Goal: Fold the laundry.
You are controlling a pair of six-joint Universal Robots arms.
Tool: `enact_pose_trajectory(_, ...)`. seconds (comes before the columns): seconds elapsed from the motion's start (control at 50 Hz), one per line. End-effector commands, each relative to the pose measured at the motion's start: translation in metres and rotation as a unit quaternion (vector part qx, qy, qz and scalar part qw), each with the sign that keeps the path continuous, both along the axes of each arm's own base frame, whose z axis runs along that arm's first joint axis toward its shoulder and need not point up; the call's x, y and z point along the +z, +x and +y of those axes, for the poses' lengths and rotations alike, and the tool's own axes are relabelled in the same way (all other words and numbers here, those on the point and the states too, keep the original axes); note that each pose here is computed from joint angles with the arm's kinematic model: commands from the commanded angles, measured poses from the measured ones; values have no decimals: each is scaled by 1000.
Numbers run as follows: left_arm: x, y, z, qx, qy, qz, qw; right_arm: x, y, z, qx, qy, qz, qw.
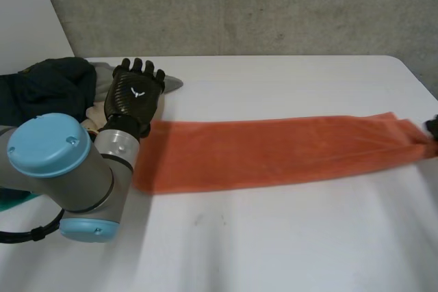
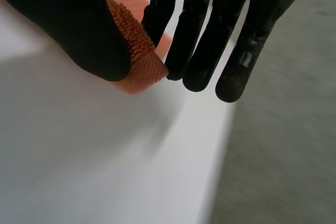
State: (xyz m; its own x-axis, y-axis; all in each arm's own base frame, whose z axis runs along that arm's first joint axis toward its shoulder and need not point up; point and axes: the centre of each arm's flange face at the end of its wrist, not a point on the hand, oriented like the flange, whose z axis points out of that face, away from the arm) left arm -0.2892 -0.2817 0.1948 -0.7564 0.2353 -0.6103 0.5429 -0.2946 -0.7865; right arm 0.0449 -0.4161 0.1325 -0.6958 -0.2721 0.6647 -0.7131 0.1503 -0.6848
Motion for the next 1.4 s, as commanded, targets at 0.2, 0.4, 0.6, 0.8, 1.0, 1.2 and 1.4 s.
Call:
enact_pose_trajectory(0.2,24,8,12,2,-22,12,1000,67,20,-9,5,-136,95,986)
enact_pose_trajectory(0.4,28,10,14,6,-25,20,999,87,215,90,308,-163,0,937)
enact_pose_trajectory(0.6,26,5,22,-8,-13,36,999,22,318,208,503,-74,-24,861)
enact_pose_trajectory(0.8,19,-1,28,-20,-3,33,999,17,325,200,434,-59,-42,898)
enact_pose_trajectory(1.0,24,-30,58,-84,13,86,993,71,252,149,228,-2,-228,947)
enact_pose_trajectory(1.2,14,-52,69,-116,26,88,989,34,179,144,125,126,-174,969)
enact_pose_trajectory(1.4,11,-49,68,-112,32,85,990,0,158,109,123,70,-72,987)
